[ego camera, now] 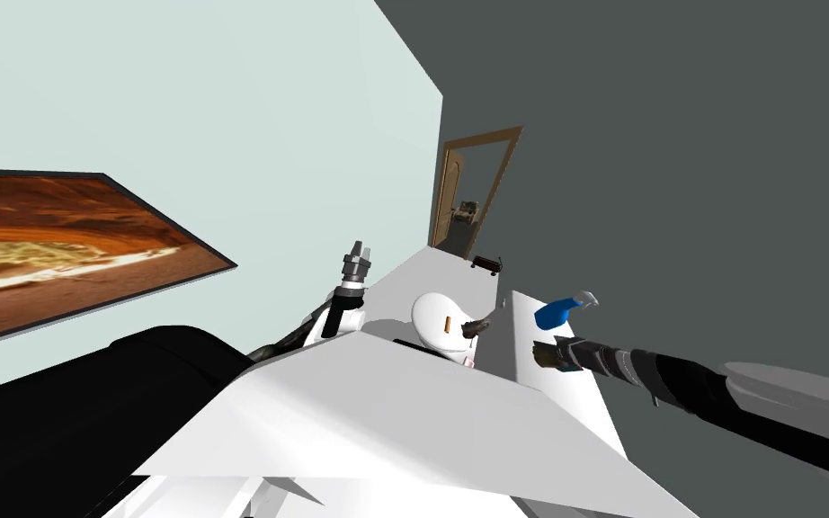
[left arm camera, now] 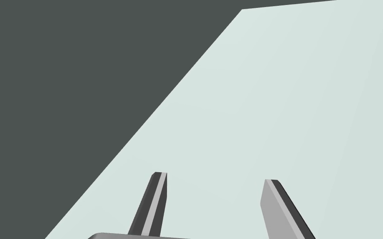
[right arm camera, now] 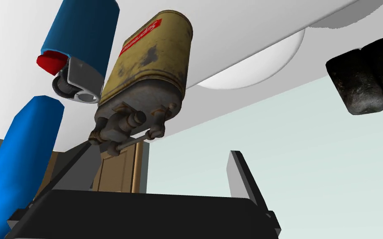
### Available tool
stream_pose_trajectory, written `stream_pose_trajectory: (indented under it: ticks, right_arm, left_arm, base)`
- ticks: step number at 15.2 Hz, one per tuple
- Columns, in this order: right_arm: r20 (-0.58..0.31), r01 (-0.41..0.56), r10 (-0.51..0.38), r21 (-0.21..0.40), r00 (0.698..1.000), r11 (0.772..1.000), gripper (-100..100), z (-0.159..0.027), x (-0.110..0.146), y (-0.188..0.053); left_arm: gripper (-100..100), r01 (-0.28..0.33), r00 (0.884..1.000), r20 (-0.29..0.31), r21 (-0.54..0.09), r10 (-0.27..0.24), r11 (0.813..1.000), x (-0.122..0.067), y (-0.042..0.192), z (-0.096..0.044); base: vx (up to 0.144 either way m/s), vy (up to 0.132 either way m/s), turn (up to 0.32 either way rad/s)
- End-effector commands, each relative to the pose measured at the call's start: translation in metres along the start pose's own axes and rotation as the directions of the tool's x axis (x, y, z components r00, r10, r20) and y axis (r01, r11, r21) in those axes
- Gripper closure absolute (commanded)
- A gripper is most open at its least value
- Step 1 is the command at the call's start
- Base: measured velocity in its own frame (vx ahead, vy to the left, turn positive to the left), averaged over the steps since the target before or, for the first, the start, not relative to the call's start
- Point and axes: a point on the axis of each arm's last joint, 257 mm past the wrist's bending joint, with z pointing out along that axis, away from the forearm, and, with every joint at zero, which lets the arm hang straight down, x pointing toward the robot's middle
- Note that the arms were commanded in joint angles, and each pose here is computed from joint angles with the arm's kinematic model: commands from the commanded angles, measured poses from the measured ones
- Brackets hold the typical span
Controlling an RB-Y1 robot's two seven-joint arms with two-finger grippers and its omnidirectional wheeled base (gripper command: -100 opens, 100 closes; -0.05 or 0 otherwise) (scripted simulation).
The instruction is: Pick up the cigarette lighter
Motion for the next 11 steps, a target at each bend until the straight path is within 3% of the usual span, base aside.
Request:
stream_pose_trajectory:
  ticks: [1, 4, 5, 11]
  right_arm:
    - [-0.037, 0.026, -0.026, 0.018, 0.999, 0.999, -100, -0.005, 0.005, -0.008]
    - [-0.089, 0.054, -0.050, 0.034, 0.995, 0.998, -100, -0.011, 0.014, -0.017]
    - [-0.070, 0.045, -0.043, 0.029, 0.997, 0.999, -100, -0.009, 0.010, -0.013]
    - [-0.030, 0.067, -0.066, 0.051, 0.997, 0.996, -100, -0.021, 0.006, -0.050]
  left_arm:
    - [0, 0.000, 1.000, 0.000, 0.000, 0.000, 1.000, 0.000, 0.000, 0.000]
    - [0, 0.000, 1.000, 0.000, 0.000, 0.000, 1.000, 0.000, 0.000, 0.000]
    - [0, 0.000, 1.000, 0.000, 0.000, 0.000, 1.000, 0.000, 0.000, 0.000]
    - [0, 0.000, 1.000, 0.000, 0.000, 0.000, 1.000, 0.000, 0.000, 0.000]
  base:
    - [-0.017, -0.020, 0.005]
    - [-0.045, -0.022, -0.006]
    - [-0.039, -0.006, 0.002]
    - [-0.026, 0.060, 0.111]
